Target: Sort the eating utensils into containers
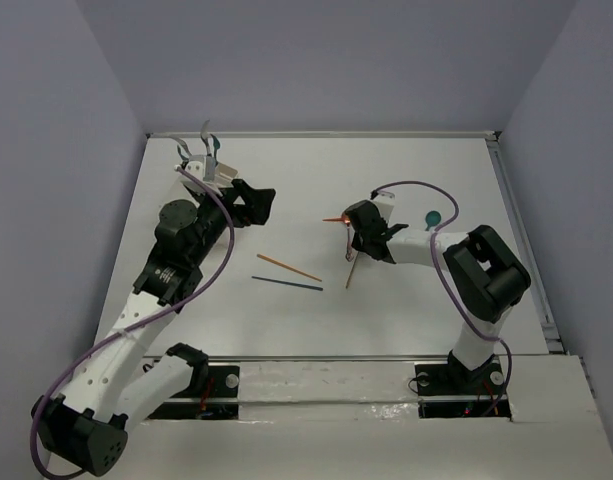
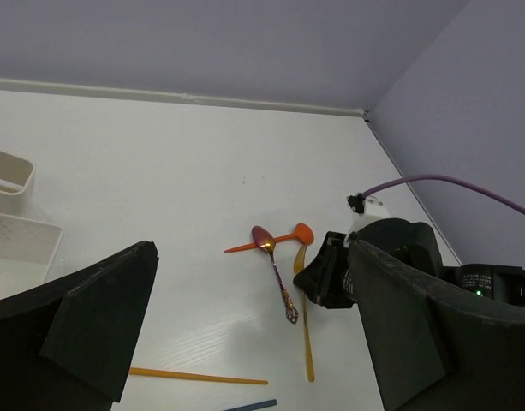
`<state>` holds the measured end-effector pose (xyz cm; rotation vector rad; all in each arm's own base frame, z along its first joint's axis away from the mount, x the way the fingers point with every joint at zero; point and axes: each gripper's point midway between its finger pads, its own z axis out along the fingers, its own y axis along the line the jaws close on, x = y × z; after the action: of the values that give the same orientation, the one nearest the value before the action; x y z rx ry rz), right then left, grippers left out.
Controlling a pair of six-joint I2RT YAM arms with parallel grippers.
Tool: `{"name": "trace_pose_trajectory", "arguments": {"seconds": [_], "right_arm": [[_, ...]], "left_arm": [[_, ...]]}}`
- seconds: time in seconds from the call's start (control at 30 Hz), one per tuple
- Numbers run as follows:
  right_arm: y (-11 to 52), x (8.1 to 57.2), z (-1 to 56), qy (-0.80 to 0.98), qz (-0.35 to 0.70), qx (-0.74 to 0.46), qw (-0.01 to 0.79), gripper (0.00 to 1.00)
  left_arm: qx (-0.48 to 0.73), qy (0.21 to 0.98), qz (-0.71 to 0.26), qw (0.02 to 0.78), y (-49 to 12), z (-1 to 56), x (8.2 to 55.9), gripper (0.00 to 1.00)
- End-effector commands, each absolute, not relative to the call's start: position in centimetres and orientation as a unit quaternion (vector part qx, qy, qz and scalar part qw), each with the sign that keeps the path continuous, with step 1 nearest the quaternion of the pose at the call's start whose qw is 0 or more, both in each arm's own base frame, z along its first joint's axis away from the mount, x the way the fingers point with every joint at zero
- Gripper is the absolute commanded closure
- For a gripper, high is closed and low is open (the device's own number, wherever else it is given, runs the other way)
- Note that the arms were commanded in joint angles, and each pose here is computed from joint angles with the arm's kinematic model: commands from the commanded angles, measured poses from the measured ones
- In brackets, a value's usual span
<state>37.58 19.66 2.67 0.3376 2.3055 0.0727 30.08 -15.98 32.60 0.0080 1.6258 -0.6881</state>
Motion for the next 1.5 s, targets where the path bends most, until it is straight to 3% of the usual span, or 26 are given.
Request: {"name": "trace_pose_trajectory", "arguments": {"seconds": [0.0, 0.13, 0.4, 0.53, 0.63, 0.87, 1.03, 1.47], "right_arm": [[19.1, 37.6, 1.0, 0.916, 0.003, 0.128, 0.381, 0.8], [18.9, 37.4, 1.6, 0.911, 0.01, 0.134, 0.389, 1.0], [19.0, 36.7, 7.2, 0.872, 0.09, 0.135, 0.461, 1.0], [19.7, 35.8, 12.5, 0.843, 0.157, 0.115, 0.502, 1.0], [20.9, 35.3, 15.0, 0.829, 0.197, 0.095, 0.514, 1.0], [23.0, 34.4, 20.1, 0.792, 0.276, 0.064, 0.541, 1.0], [24.0, 33.5, 21.3, 0.779, 0.311, 0.05, 0.541, 1.0], [25.6, 31.9, 21.7, 0.772, 0.354, 0.029, 0.527, 1.0]], "left_arm": [[0.019, 0.689, -0.327, 0.647, -16.9, 34.4, 29.9, 0.05], [0.034, 0.69, -0.343, 0.637, -17.8, 34.1, 29.7, 0.06], [0.068, 0.712, -0.389, 0.58, -20.6, 32.0, 29.8, 0.09], [0.096, 0.735, -0.425, 0.519, -23.5, 30.0, 29.0, 0.15], [0.112, 0.744, -0.445, 0.485, -25.8, 28.7, 27.5, 0.26], [0.115, 0.778, -0.469, 0.401, -31.6, 22.2, 24.5, 0.31], [0.094, 0.779, -0.462, 0.413, -32.8, 21.2, 25.7, 0.33], [0.121, 0.776, -0.472, 0.4, -37.2, 19.9, 27.7, 0.57]]}}
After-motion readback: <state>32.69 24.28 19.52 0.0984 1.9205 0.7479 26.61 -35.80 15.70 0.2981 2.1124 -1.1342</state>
